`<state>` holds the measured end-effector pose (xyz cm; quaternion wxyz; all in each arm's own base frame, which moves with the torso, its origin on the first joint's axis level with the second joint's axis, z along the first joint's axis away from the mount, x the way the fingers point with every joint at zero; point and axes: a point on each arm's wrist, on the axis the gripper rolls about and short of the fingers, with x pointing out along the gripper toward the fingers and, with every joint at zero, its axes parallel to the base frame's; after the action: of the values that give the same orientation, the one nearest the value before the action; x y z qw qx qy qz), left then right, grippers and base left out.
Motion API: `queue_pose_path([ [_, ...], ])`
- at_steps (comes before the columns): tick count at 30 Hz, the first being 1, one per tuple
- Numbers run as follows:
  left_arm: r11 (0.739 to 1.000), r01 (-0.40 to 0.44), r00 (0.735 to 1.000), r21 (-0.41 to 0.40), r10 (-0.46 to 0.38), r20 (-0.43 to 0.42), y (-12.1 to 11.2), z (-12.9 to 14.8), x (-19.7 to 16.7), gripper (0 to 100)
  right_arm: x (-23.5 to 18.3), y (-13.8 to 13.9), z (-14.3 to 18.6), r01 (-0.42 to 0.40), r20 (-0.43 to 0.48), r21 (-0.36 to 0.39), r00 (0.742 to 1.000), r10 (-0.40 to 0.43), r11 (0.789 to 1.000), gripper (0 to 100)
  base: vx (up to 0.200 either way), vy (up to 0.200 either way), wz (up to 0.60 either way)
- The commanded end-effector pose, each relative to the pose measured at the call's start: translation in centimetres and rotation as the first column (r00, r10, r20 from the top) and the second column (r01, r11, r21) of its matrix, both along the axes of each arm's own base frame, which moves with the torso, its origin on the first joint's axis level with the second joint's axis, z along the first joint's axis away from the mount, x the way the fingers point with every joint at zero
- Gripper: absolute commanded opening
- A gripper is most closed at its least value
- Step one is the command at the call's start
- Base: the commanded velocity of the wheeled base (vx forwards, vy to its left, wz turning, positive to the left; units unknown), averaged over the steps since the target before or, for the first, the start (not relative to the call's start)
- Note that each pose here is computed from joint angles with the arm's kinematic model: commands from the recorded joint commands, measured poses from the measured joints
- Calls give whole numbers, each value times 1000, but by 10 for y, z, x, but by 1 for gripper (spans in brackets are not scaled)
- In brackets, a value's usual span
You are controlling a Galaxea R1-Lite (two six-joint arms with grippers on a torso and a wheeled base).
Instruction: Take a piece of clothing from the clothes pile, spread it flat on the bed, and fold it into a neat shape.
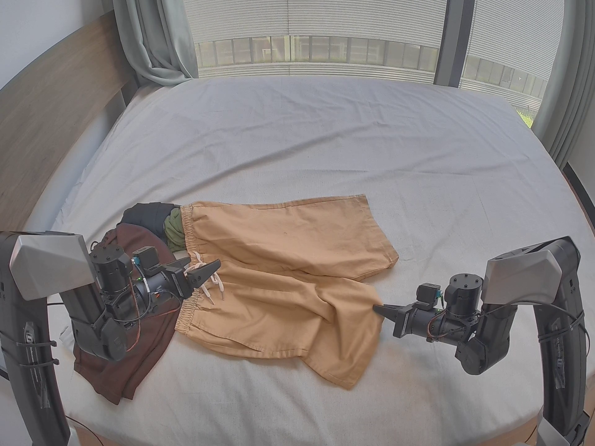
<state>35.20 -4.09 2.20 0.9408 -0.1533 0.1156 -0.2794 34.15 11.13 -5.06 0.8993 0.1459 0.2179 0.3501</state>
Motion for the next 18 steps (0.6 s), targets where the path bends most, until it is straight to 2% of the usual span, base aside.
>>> queue_pose_path([
  [1,1000,0,1000,0,0,-2,0,-1,0,100,-1,-4,-2,9,-14,-4,1000,-9,1000,100,0,0,0],
  [9,1000,-2,1000,0,2,0,1,0,0,100,-41,-4,-1,-10,-174,-4,985,9,1000,100,0,0,0],
  [18,1000,-3,1000,0,3,1,1,-1,1,100,-52,15,-2,-37,-264,64,963,53,997,100,0,0,0],
])
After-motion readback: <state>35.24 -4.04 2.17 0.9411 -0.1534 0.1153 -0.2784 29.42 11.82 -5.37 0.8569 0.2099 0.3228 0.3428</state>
